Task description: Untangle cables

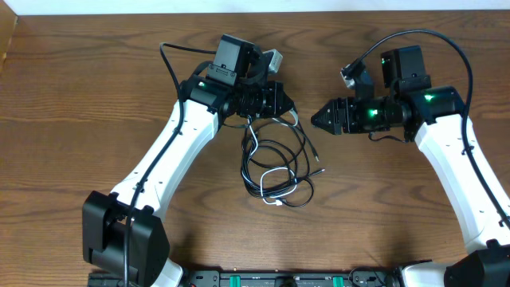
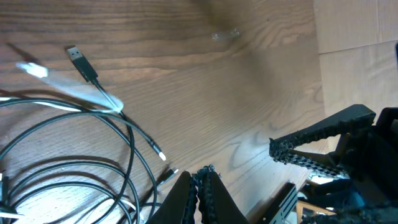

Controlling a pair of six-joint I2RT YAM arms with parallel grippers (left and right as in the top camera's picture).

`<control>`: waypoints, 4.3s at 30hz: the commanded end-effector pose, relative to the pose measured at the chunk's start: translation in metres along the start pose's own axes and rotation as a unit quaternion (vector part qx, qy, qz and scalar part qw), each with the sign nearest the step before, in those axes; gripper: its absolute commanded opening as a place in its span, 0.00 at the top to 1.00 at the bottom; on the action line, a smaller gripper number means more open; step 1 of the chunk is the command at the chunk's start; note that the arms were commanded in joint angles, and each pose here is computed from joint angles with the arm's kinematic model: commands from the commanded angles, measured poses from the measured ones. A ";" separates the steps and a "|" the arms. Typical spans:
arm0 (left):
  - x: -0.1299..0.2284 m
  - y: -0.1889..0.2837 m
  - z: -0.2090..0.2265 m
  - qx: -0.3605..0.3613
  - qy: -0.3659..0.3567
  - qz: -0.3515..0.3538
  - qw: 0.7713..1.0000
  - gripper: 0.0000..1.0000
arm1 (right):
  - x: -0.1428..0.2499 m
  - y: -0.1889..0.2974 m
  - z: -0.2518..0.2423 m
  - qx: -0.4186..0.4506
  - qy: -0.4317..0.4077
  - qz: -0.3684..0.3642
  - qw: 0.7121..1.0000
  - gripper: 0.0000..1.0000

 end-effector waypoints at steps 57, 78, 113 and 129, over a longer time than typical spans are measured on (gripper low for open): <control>0.171 -0.045 0.122 -0.286 -0.028 0.147 0.946 0.62 | 0.009 0.007 -0.050 0.173 0.006 0.009 0.985 0.26; 0.181 -0.058 0.134 -0.287 -0.020 0.167 0.943 0.72 | 0.009 0.007 -0.050 0.173 0.006 0.010 0.985 0.25; 0.115 -0.021 0.067 -0.247 -0.054 0.077 0.965 0.92 | 0.010 0.007 -0.050 0.173 0.006 0.010 0.985 0.24; 0.029 0.096 -0.043 -0.151 -0.133 -0.189 0.961 0.92 | 0.011 0.005 -0.044 0.150 0.005 0.014 0.989 0.25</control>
Point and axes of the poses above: each gripper's point midway between its finger pads, its own y axis back along the fingers, its own z axis along the line the jaws close on, x = y × z, the point moved 2 cm from there along y, back along the fingers, and after that the axes turned 2 degrees about -y, right-handed, at the moved point
